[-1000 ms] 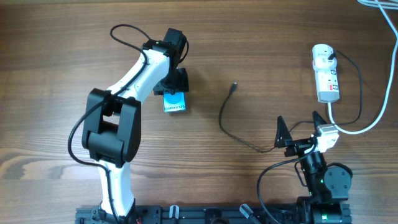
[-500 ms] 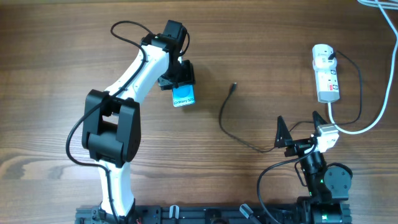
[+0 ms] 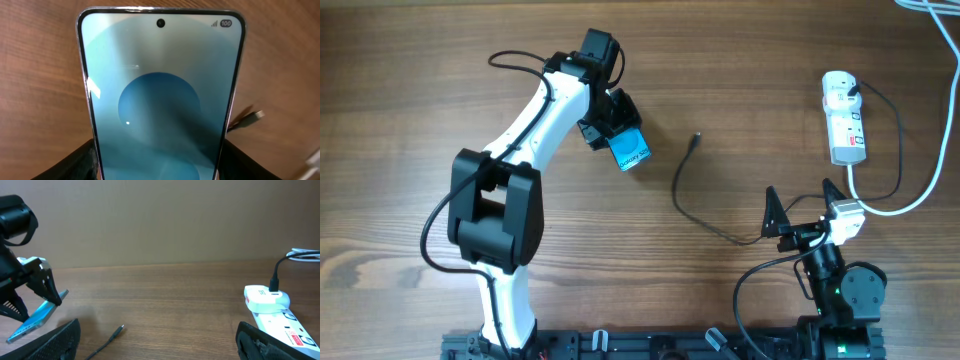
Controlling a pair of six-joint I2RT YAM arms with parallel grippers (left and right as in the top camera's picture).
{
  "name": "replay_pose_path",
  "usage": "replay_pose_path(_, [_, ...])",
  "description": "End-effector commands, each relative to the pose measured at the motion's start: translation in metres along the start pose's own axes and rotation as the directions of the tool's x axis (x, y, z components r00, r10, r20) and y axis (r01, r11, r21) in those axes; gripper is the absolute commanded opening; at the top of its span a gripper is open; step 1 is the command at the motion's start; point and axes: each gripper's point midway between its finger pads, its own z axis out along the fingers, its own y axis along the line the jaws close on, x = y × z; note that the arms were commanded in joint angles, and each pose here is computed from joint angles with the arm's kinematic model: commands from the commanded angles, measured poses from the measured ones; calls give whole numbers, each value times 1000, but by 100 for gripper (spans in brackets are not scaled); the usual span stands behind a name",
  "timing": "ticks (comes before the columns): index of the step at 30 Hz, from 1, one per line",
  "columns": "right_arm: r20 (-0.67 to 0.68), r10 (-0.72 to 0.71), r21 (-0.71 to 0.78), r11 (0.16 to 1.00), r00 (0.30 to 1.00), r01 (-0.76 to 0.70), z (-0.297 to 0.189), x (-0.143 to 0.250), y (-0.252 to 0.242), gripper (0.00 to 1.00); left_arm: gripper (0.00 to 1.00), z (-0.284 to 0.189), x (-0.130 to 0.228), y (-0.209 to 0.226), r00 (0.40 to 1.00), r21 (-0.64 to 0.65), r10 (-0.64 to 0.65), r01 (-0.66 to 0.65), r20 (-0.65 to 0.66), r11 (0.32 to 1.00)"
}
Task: Plug charger to phone and switch on socket
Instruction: 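Lift the phone with the left gripper and tilt it upright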
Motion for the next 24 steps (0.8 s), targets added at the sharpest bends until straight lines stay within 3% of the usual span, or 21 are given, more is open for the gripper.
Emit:
replay_pose_path(1, [8, 12, 15, 1000, 1000, -12, 0, -1, -2, 100, 4, -29, -1, -19, 974, 89, -228, 227, -5, 970])
replay_pose_path(5, [8, 12, 15, 1000, 1000, -12, 0, -1, -2, 100, 4, -30, 10, -29, 944, 125, -316, 326, -94, 937])
replay_pose_path(14, [8, 13, 15, 1000, 1000, -13, 0, -1, -2, 100, 4, -51, 13, -39, 892, 245, -325, 406, -314, 880])
replay_pose_path(19, [8, 12, 15, 1000, 1000, -12, 0, -1, -2, 100, 4, -62, 7, -37, 865, 282, -334, 449, -375, 848])
replay_pose_path(24, [8, 12, 15, 1000, 1000, -12, 0, -1, -2, 100, 4, -68, 2, -35, 780, 248, -442, 580, -443, 776])
